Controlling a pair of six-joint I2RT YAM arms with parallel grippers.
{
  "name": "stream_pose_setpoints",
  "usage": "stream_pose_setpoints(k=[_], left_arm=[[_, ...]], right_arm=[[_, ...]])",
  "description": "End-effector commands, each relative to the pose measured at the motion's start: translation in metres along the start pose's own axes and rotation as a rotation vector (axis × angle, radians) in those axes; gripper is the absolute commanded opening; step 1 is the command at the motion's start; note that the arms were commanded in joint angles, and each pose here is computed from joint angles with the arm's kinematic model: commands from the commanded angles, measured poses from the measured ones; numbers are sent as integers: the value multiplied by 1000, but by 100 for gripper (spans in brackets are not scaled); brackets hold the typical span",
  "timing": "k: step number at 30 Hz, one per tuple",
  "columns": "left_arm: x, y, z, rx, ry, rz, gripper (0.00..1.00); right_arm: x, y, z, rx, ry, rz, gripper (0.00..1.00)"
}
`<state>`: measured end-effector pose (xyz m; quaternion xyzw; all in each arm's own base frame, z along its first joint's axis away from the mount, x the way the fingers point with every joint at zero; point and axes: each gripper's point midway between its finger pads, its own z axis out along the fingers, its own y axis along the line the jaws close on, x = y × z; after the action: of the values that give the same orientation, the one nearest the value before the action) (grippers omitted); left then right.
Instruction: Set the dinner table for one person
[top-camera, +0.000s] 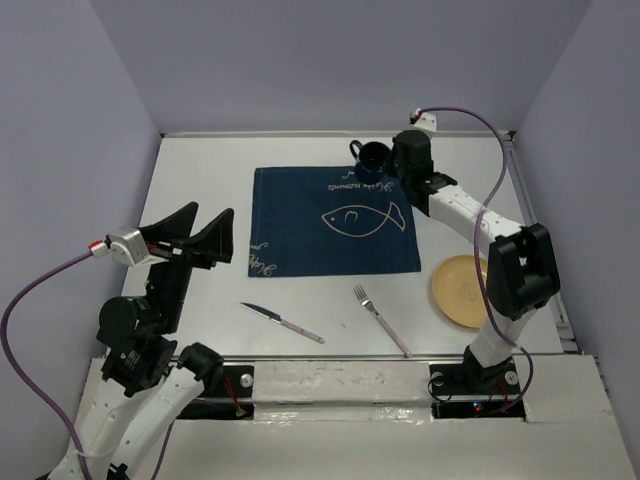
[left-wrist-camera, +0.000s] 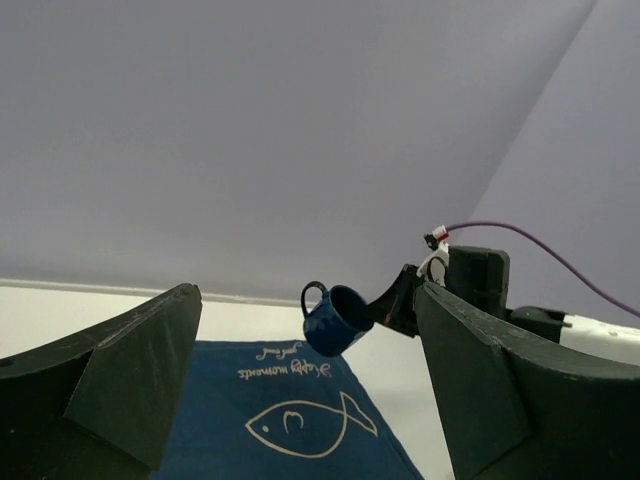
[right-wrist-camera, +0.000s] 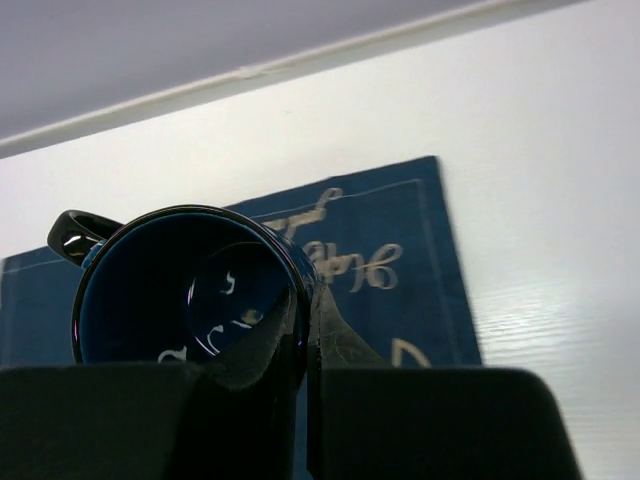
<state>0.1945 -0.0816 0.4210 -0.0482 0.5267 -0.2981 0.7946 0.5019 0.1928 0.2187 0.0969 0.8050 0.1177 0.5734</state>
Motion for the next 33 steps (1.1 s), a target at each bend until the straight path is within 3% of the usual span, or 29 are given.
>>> stream_pose_setpoints(k=[1, 11, 33], left_arm=[[1, -13, 6, 65, -2, -22, 99], [13, -14, 11, 68, 33, -20, 99], [19, -12, 14, 61, 49, -9, 99]], right_arm=[[-41, -32, 16, 41, -65, 36, 0], [-31, -84, 65, 109, 27, 50, 0], [-8, -96, 105, 134, 87, -25, 0]])
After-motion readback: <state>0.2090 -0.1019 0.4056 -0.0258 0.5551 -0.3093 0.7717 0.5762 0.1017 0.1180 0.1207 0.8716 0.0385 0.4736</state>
